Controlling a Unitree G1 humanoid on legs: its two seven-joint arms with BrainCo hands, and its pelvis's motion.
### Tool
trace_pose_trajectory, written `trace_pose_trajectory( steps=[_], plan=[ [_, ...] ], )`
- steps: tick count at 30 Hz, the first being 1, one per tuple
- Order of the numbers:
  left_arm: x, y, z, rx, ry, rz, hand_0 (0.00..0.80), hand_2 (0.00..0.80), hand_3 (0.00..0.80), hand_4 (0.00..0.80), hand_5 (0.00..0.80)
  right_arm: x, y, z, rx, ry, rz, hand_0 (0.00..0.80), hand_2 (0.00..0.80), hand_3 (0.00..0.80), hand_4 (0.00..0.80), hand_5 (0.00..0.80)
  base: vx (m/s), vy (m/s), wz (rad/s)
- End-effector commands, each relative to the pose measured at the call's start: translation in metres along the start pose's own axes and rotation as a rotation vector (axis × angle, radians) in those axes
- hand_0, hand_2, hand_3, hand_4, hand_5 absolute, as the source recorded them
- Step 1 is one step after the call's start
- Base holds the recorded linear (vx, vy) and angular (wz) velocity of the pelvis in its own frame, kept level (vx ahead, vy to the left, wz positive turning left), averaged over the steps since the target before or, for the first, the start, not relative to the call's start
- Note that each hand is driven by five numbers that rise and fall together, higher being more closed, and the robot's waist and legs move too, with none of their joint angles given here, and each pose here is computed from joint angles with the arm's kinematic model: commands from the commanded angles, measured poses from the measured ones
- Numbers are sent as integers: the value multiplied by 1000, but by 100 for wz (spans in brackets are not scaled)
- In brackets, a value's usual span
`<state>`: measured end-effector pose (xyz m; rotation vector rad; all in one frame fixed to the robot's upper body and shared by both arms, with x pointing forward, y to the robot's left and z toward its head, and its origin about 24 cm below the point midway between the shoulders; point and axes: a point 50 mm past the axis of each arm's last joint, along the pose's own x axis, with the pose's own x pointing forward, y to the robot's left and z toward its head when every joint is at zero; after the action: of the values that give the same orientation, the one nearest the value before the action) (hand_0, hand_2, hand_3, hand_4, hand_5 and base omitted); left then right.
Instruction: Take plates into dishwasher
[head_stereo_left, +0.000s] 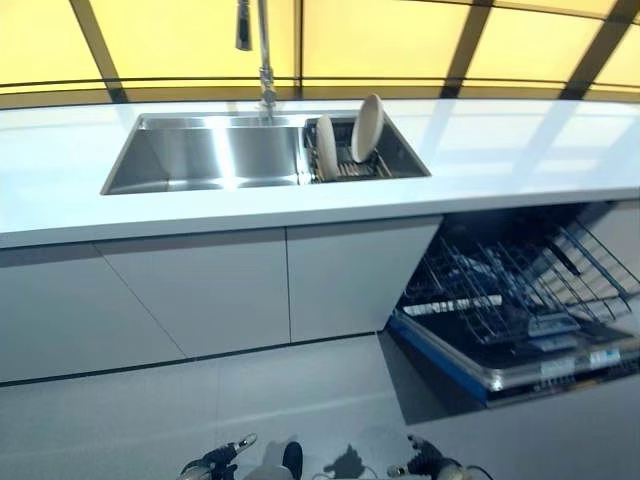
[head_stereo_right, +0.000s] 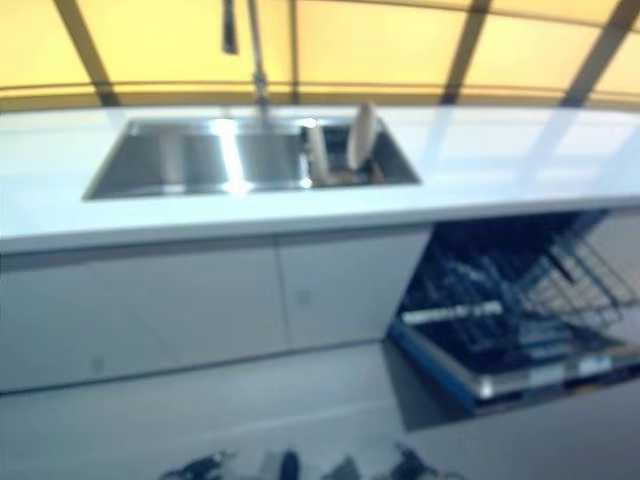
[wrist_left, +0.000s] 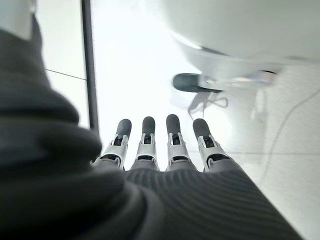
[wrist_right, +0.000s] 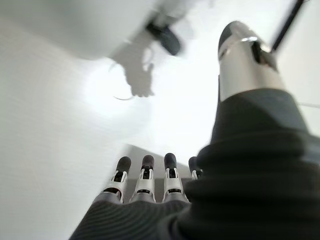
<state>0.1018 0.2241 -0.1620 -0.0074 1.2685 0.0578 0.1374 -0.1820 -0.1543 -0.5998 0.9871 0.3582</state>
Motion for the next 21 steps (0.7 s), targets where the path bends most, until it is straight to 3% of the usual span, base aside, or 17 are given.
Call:
trace_pose_trajectory(
  steps=[1, 6, 10, 15, 18, 21],
  plan=[
    [-1, 2, -3, 77, 41, -30, 0, 0, 0, 0, 0, -1, -18, 38, -180, -220, 105, 0, 0, 0, 0, 0, 422, -243, 64],
    [-3, 17, 11, 95, 15, -4, 0, 0, 0, 0, 0, -14, -47, 97, -412, -420, 144, 0, 0, 0, 0, 0, 328, -252, 90],
    [-4, 21, 4, 23, 29, 13, 0, 0, 0, 0, 0, -42, -61, 139, -556, -492, 342, 0, 0, 0, 0, 0, 195, -114, 47],
    [-3, 18, 5, 49, 55, 15, 0, 0, 0, 0, 0, -91, -74, 195, -487, -741, 565, 0, 0, 0, 0, 0, 135, -49, 7],
    [-4, 24, 5, 71, 57, 14, 0, 0, 0, 0, 0, -125, -75, 226, -346, -912, 706, 0, 0, 0, 0, 0, 94, -15, -15],
    [-5, 23, -6, 73, 74, 4, 0, 0, 0, 0, 0, -137, -77, 235, -174, -1022, 789, 0, 0, 0, 0, 0, 114, 12, 6]
  ],
)
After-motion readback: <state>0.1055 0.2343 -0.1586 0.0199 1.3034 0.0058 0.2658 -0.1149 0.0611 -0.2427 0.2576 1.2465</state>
